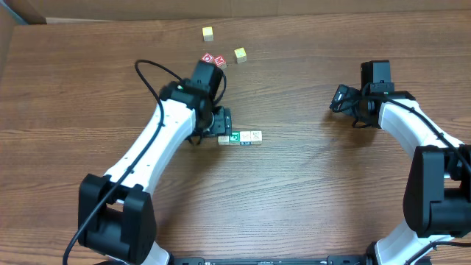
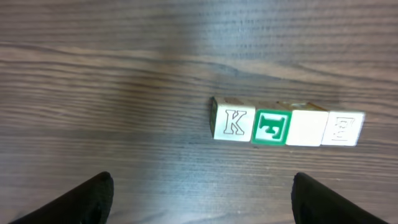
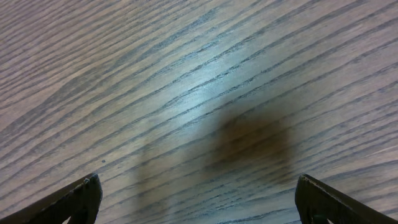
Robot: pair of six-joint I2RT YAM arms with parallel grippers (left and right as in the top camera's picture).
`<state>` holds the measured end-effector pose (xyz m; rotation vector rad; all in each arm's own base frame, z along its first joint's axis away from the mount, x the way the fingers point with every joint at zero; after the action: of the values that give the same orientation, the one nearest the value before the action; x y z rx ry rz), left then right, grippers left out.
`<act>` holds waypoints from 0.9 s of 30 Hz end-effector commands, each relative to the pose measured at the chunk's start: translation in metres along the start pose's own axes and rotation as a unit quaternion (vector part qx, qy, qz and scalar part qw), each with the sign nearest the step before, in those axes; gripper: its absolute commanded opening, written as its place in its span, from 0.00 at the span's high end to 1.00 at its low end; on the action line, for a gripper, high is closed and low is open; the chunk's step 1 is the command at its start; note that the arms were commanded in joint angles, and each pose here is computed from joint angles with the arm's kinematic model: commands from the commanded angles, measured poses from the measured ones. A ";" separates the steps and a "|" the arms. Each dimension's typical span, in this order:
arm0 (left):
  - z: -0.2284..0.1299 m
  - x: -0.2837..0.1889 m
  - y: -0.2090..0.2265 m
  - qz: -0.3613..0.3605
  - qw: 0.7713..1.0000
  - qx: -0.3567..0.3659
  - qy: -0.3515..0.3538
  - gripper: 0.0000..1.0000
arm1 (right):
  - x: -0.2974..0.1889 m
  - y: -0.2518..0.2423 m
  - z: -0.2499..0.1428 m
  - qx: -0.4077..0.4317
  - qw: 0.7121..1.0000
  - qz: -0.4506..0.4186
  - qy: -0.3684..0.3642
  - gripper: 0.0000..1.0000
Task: Flip 5 blocks
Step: 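Move the left gripper back to the cluster over the red block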
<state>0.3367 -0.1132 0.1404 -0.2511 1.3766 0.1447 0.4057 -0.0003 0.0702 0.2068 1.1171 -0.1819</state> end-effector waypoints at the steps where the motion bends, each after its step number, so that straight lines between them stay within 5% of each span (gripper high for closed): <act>1: 0.035 -0.037 0.003 -0.016 0.999 -0.003 -0.050 0.16 | -0.002 -0.001 0.008 -0.001 1.000 -0.003 -0.011 0.00; 12: 0.103 -0.120 0.033 -0.068 0.986 -0.034 -0.151 0.07 | -0.002 -0.001 0.008 -0.002 1.000 -0.003 -0.011 0.00; 21: 0.126 -0.088 0.026 -0.056 0.986 0.004 -0.157 0.12 | -0.002 -0.001 0.008 -0.002 1.000 -0.003 -0.011 0.00; 27: 0.129 -0.032 0.023 -0.037 0.994 -0.007 -0.098 0.31 | -0.002 -0.001 0.008 -0.002 1.000 -0.003 -0.011 0.00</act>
<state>0.4379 -0.0496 0.2160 -0.2960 1.1159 0.1177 0.4057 -0.0003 0.0702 0.2068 1.1167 -0.1819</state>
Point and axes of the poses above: each gripper's point midway between its finger pads, its own x axis out along the fingers, its own y axis along the line the jaws close on, z = x × y, the point moved 4 cm from there along -x, back along the fingers, and after that the axes turned 9 degrees about -x, right-handed, at the moved point
